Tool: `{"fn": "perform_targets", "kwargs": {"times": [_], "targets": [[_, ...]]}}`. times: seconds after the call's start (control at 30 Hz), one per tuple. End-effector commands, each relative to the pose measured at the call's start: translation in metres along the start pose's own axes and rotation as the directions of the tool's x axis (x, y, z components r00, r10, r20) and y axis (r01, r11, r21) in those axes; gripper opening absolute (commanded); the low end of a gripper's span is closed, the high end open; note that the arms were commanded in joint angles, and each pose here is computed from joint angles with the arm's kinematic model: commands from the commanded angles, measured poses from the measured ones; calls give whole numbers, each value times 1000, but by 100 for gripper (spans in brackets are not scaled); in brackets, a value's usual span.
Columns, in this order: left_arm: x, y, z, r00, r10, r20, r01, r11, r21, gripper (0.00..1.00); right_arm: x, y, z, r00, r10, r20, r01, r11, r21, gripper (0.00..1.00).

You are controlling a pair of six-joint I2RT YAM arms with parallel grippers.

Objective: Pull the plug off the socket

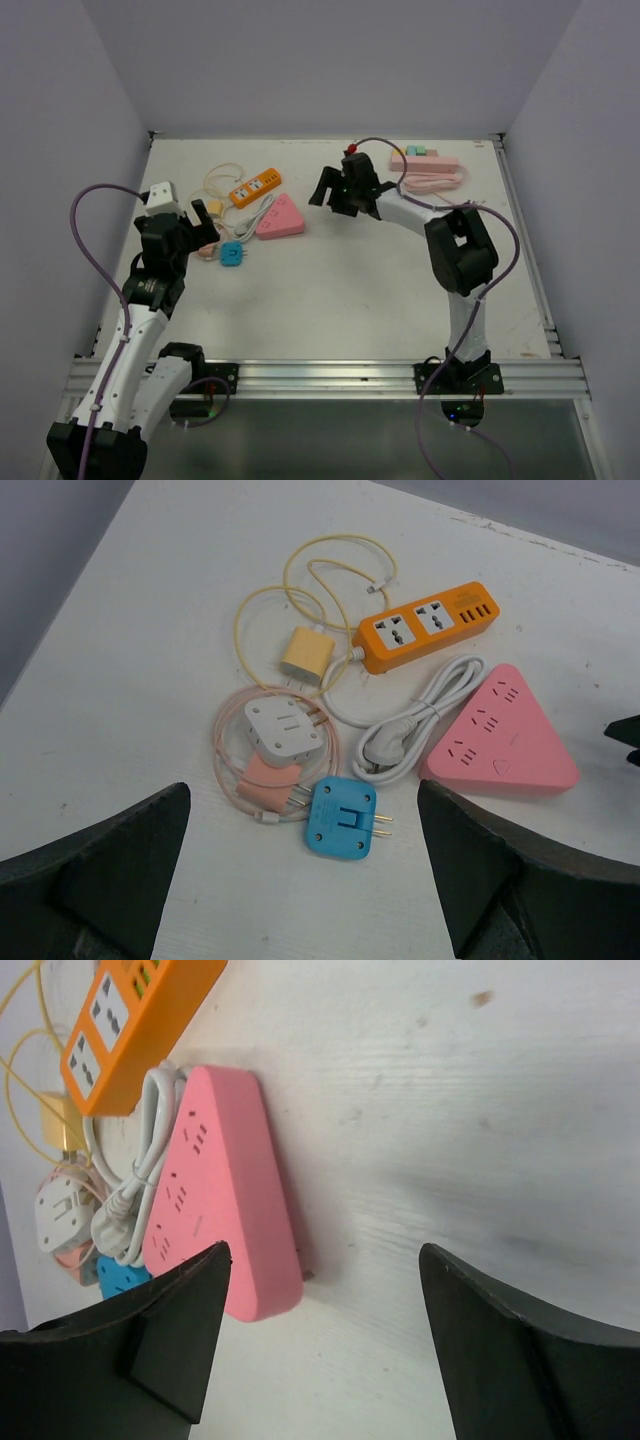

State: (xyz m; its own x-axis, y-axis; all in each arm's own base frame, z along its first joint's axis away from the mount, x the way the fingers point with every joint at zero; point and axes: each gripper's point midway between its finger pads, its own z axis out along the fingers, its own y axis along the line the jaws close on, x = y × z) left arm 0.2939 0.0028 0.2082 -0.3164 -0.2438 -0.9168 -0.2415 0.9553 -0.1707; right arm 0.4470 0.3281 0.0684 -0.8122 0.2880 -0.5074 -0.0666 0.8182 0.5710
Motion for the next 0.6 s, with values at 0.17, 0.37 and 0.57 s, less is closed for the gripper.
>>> {"fn": "perform_targets", "kwargs": {"times": [0.17,0.37,0.57], "targets": [[-15,-4,-2,998,-21,59,20,1000,18,100,-95,-104,-92,956,120,267,-189,950,247,82],[-14,-5,-2,998,-21,57,20,1000,20,100,-135,-187,-143,845,213,491,-435,808,397,90],[-13,-5,-1,999,-17,50,16,1000,17,100,-146,-226,-146,782,256,568,-560,690,459,91]]}}
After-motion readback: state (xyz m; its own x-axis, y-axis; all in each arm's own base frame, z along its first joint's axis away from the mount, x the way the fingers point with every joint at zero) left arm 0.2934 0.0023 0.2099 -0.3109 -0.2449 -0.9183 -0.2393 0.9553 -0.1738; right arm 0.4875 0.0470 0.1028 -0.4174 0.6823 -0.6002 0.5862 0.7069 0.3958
